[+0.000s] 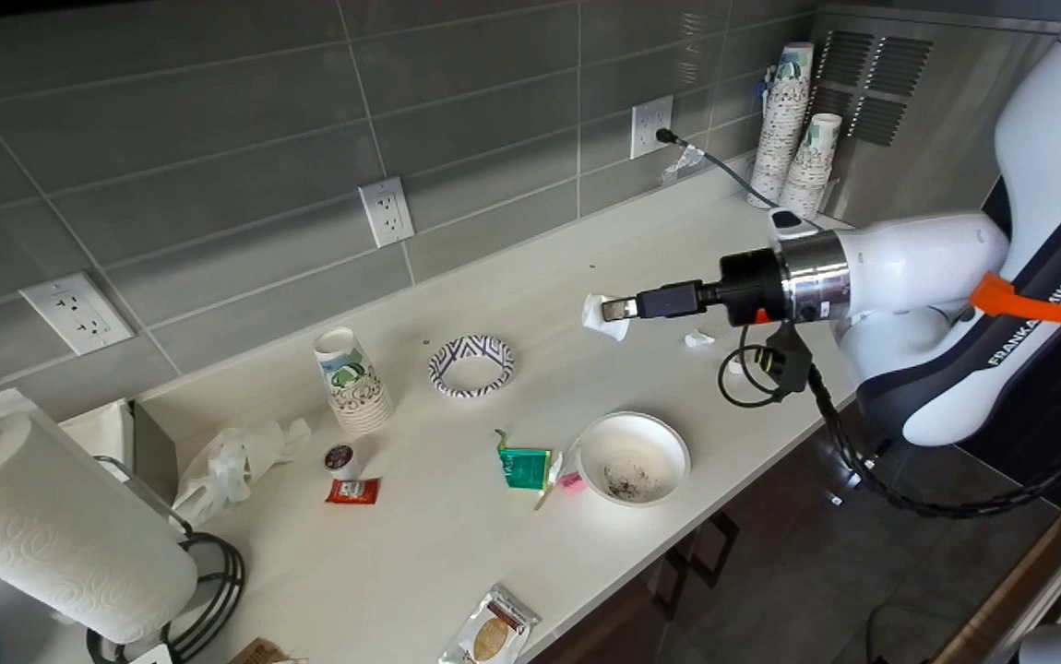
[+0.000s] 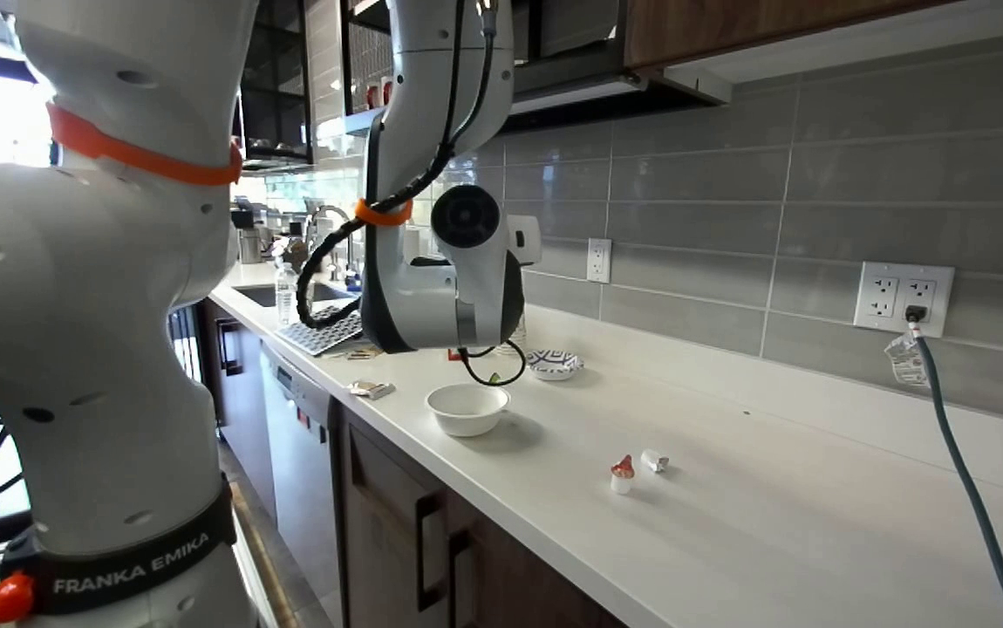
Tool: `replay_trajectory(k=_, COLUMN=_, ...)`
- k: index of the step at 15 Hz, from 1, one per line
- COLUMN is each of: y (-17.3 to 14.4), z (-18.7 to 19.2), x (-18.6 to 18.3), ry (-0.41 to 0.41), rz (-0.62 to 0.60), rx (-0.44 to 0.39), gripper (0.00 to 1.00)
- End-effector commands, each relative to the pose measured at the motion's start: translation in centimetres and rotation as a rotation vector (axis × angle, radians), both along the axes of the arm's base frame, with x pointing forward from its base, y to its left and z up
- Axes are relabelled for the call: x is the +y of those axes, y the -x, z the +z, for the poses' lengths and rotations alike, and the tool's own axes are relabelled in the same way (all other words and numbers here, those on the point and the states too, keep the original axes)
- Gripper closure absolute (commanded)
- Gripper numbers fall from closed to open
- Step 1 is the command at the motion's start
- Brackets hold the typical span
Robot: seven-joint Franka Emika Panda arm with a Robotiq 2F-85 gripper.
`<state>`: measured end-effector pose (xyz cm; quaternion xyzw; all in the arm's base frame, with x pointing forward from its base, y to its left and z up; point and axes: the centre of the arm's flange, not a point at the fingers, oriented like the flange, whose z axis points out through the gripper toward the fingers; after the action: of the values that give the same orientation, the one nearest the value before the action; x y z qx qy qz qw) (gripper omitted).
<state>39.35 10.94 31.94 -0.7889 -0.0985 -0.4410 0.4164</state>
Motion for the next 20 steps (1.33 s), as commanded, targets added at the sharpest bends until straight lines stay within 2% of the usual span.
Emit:
replay_trajectory(k=1, y=0.2, z=-0.1, x=-0.6, ry=-0.014, rz=0.0, rx=0.001, gripper=0.51)
replay_trajectory(k=7, y=0.3, z=-0.5, x=-0.6, ry=-0.011, rz=0.006, rx=0.021, gripper=0.51)
replay_trajectory(k=8, y=0.3, z=-0.5, x=-0.6, ry=-0.011, rz=0.006, rx=0.021, gripper=0.76)
replay_trajectory(k=10, y=0.5, z=-0.8, x=-1.1, ry=-0.125, rz=-0.002, rx=0.036, gripper=0.76)
replay_trajectory(k=20, y=-0.1, z=-1.0, x=-3.2, ry=-0.318, rz=-0.059, rx=0.096, gripper=0.76)
